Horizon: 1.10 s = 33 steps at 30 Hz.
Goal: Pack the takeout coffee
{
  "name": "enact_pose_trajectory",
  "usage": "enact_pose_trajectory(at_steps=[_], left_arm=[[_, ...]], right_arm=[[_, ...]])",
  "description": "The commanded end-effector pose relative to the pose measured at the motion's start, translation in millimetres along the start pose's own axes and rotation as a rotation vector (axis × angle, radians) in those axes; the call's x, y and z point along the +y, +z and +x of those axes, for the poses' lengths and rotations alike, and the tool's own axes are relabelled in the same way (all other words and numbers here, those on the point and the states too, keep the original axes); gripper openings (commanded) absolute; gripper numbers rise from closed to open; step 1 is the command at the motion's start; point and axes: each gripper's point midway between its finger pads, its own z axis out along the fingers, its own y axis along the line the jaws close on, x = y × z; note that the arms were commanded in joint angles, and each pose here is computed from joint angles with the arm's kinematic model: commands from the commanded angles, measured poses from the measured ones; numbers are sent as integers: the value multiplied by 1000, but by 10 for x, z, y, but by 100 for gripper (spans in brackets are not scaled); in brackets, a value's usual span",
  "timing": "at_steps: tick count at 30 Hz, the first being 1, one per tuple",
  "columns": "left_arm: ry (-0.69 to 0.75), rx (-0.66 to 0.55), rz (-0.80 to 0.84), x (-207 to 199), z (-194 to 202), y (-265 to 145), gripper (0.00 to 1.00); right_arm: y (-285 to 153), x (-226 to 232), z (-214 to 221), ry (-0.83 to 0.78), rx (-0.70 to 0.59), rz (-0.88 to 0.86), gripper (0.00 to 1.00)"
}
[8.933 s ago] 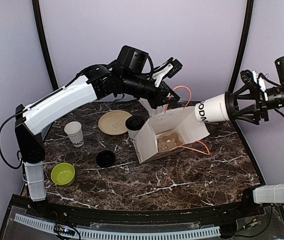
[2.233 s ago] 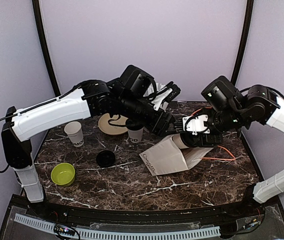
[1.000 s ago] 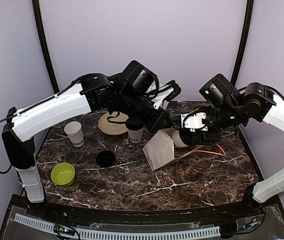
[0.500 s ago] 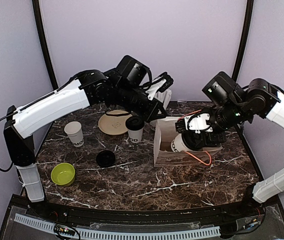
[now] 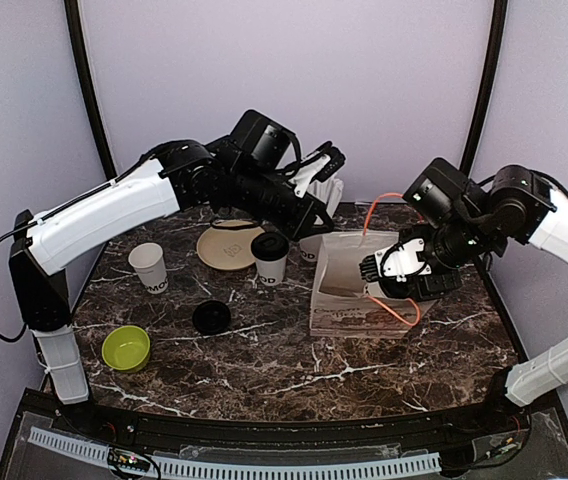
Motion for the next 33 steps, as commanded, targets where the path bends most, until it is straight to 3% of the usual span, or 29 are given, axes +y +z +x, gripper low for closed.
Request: enact_pose_trajectory(at_steps=[1,5,7,8,10,13,22,33], left_arm=[[14,-11,48,-61,-18,-62,0],[55,-86,107,-212,-226,-290,2],[94,-140,151,-321,-326,-442,20],[110,-159,160,-345,-352,-489,35],[134,-222,156,-365,-439,-628,49],[165,-312,74,-229,-568,-800,61],[75,-378,-188,678,-556,-890,65],[-40,-330,-231,1204,-219,-607,65]], right_arm=[[32,40,78,3,37,4,48],[52,81,-1,25,26,-27,48],[62,117,-32,31,25,-38,48],[63,145,-45,30,24,-45,48],[44,206,-75,28,19,-55,48],[16,292,-107,16,16,-65,48],[175,622,10,-66,87,-72,48],[344,432,101,-38,157,114,47]])
